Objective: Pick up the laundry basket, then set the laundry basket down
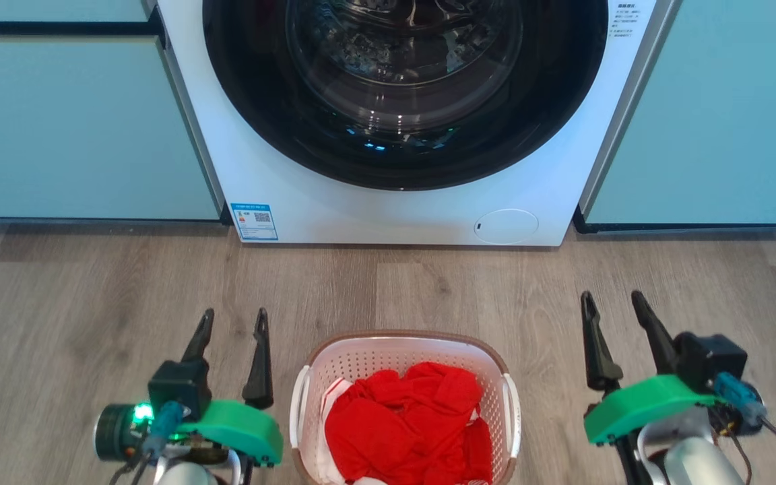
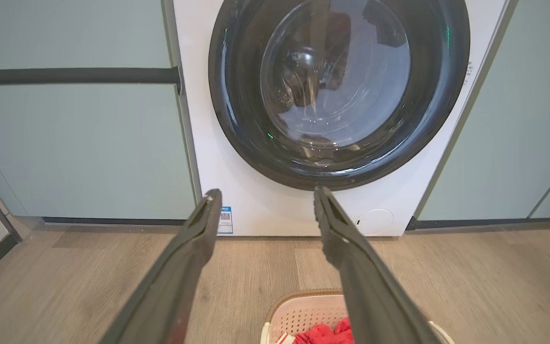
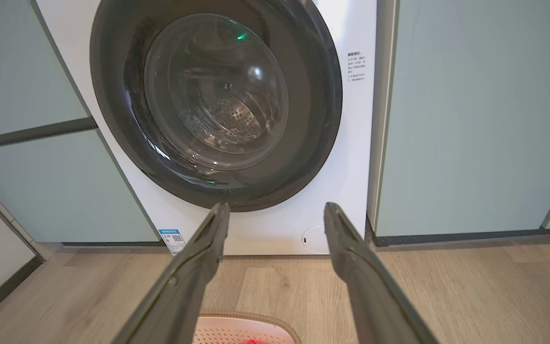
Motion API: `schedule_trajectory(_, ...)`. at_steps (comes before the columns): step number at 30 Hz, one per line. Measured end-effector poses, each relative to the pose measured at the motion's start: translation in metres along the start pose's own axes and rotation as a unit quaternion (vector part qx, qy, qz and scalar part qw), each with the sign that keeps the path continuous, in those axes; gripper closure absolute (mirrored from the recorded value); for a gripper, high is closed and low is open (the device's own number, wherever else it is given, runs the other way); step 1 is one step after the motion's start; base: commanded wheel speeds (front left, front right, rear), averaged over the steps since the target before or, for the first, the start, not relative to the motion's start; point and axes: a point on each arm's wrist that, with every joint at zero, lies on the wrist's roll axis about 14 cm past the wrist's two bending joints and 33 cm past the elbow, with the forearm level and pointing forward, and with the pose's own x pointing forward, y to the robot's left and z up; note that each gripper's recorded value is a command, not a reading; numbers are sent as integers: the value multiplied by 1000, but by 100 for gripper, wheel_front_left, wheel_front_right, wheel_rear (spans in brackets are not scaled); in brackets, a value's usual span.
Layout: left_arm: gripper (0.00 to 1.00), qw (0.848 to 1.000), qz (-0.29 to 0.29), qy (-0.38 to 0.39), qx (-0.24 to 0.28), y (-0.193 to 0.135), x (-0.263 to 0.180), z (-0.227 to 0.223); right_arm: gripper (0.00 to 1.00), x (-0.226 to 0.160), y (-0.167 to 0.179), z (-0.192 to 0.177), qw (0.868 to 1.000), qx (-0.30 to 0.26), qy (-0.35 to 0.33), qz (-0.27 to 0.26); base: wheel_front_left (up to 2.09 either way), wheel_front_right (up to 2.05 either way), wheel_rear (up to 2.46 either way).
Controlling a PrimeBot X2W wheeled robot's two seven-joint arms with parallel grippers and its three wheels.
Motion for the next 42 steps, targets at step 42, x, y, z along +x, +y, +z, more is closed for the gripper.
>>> schedule_trajectory(42,0,1000,-13,12,-14,-6,0,-7,0,-12,-11,-15,999,1,23,-22,0,0,0)
